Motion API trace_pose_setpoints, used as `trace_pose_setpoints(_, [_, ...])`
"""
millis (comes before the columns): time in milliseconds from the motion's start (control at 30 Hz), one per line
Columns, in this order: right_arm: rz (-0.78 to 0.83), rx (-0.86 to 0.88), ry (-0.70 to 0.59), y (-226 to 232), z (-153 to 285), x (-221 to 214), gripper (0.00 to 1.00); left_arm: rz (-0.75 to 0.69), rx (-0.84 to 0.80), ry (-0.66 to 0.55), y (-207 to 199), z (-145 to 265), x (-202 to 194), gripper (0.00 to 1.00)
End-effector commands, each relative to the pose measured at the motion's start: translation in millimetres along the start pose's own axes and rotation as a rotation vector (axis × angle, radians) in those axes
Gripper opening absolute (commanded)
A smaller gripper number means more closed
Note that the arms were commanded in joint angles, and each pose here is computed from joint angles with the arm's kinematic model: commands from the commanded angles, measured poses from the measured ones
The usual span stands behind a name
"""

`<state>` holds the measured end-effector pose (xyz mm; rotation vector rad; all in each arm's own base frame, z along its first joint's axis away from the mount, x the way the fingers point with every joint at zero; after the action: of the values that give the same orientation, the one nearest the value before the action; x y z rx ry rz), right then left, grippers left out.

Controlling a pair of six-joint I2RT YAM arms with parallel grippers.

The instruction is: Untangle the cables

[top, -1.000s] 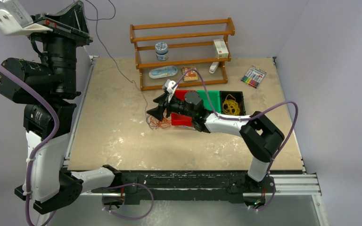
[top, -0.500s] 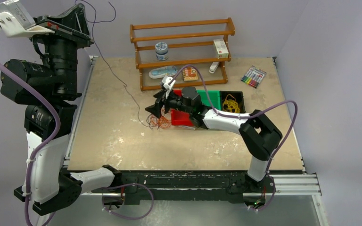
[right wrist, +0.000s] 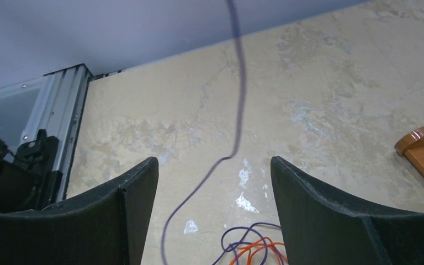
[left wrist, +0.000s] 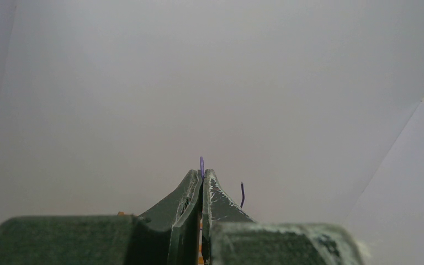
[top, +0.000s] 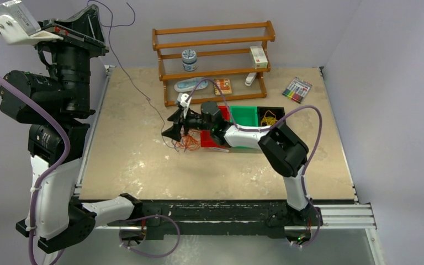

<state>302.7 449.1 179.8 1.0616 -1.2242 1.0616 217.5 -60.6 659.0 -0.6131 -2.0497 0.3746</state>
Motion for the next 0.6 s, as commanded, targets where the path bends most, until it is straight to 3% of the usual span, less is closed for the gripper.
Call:
trace_pose_setpoints(0, [0.027, -0.007, -0.102, -9.3, -16.8, 31.0, 0.75, -0.002, -0.006, -0.033, -0.2, 2.1, 10.0, 0.0])
trace_pose_setpoints(267, [0.001, 0.036, -0.138, -16.0, -39.2, 35.1, 0.68, -0.007, -0.002, -0.032, 1.0, 3.0, 9.5, 0.0])
trace_pose_setpoints(567, [-0.005, 0.032, -0.157, -12.5, -32.9, 51.6, 0.12, -0.027, 0.037, -0.013, 10.3, 7.6, 2.8, 0.0])
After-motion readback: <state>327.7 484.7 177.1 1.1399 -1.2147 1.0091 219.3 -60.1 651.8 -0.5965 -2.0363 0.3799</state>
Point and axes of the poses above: each gripper's point midway between its finger pads, its own z axis back along the fingers, its own y axis along the line the jaws close on, x = y × z, the point moved 4 cm from there along z, back along the fingers, and after that the axes turned 8 degrees about z, right-handed, at the moved point
